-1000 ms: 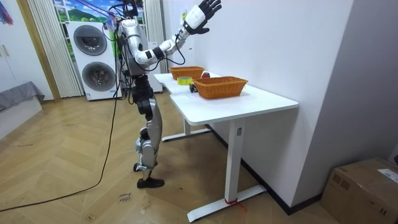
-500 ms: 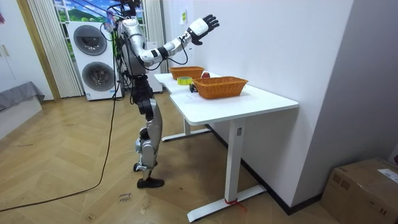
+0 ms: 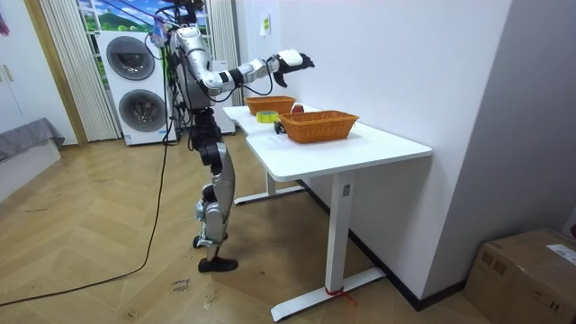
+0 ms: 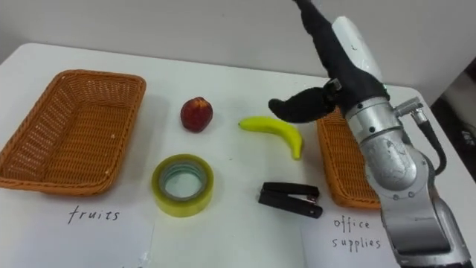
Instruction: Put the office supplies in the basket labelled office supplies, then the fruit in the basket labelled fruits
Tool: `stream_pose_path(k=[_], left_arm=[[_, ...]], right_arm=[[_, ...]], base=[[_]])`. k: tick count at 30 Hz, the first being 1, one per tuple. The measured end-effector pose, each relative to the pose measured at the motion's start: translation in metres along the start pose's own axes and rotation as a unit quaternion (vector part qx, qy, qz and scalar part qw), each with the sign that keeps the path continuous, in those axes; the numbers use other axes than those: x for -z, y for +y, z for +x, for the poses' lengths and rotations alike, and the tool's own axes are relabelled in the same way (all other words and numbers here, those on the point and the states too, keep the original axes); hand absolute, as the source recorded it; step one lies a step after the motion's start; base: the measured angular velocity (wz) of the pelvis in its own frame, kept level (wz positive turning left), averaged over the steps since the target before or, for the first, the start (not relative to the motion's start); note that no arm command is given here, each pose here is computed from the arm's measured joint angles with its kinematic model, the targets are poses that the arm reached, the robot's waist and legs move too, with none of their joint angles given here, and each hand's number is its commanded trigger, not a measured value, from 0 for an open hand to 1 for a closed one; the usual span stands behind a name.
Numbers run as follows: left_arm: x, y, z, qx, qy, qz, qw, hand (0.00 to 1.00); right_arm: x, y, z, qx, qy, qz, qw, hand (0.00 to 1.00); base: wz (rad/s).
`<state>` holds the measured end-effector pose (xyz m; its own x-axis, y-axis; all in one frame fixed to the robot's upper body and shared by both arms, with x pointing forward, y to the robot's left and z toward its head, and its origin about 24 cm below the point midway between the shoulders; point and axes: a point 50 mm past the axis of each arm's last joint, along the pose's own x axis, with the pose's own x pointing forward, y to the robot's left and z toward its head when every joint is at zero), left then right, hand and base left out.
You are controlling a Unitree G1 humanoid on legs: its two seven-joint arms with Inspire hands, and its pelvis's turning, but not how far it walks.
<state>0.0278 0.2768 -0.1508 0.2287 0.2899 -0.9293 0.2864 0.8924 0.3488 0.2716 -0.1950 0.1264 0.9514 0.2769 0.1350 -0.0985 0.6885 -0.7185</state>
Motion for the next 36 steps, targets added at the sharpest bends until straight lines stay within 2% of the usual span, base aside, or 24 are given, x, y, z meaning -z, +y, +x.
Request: stream_pose_path(k=[3,8,22,27,36], left_arm=[[-0.001,-0.001,0.000,0.010,0.001,0.004,1.000,0.00],[-0.001,-0.003,0.000,0.022,0.000,0.010,1.000,0.00],[-0.002,-0.002,0.000,0.030,-0.002,0.012,0.999,0.00],[-0.001,0.001,0.000,0.034,0.000,0.015,0.999,0.00],[-0.006,0.001,0.001,0.037,-0.007,0.024,0.999,0.00]], right_arm=[[0.012,0.015,0.000,-0.061,0.033,0.007,0.998,0.00],[0.022,0.025,-0.011,-0.113,0.057,0.009,0.992,0.00],[0.030,0.034,-0.020,-0.199,0.078,0.003,0.977,0.00],[0.043,0.050,-0.035,-0.255,0.121,0.025,0.959,0.00],[0.047,0.062,-0.044,-0.314,0.137,0.040,0.939,0.00]], base=[[0.02],[0.08],[0.02],[0.01],[0.00]])
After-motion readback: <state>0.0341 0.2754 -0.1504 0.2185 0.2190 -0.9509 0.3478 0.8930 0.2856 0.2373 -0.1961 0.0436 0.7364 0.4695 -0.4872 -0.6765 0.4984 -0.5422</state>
